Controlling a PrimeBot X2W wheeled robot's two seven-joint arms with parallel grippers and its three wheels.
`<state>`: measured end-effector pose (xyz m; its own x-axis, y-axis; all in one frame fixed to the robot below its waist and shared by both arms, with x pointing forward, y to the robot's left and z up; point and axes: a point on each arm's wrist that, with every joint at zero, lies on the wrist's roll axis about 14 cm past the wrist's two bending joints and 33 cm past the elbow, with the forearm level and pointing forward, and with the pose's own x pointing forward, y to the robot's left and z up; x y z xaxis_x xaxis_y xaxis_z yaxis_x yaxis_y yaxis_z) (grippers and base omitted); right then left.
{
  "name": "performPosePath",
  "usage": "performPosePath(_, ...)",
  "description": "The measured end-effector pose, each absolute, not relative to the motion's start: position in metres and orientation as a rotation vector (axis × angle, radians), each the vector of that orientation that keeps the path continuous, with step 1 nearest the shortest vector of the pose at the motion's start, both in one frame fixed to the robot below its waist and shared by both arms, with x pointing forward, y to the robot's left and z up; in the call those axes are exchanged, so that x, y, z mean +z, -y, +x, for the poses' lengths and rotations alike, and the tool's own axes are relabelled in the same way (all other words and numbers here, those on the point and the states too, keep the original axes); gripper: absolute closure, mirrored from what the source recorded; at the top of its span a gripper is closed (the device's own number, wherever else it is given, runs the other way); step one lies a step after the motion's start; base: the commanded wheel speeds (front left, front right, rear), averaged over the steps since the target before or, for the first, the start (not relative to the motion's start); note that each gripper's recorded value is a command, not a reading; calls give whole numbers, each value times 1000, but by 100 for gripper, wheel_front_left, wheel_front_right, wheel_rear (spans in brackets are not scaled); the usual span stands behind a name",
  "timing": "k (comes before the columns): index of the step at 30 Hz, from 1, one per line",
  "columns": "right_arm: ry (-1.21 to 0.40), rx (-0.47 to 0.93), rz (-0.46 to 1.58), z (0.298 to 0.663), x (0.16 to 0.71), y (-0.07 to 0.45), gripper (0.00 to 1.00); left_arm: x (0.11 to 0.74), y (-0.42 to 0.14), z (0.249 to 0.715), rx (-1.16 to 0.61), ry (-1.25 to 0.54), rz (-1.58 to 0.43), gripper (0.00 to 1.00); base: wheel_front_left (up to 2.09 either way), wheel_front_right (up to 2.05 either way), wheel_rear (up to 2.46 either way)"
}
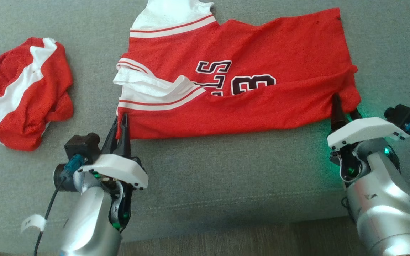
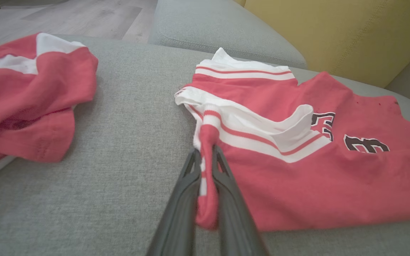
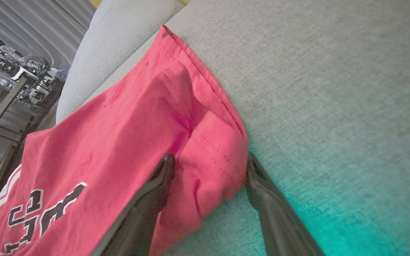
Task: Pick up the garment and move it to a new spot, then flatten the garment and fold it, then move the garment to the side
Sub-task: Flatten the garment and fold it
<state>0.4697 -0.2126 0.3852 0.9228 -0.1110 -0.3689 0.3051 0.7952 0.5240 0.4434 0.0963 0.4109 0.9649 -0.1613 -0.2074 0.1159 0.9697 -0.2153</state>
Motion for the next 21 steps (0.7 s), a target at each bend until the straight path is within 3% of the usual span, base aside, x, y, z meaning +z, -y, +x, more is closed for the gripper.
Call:
performPosePath(1,-328,-228,612,470,386,212,68,411,-97,443,-140,-225,-203,100,0,0,0)
performPosePath(2,-330,-225,607,471,386,212,100,411,-97,443,-140,-225,-203,100,0,0,0)
performPosePath(15,-314,-215,488,457,398,231,100,407,-96,430,-151,-254,-182,100,0,0,0)
performPosePath(21,-358,-239,484,427,387,239,100,396,-93,409,-170,-300,-173,100,0,0,0)
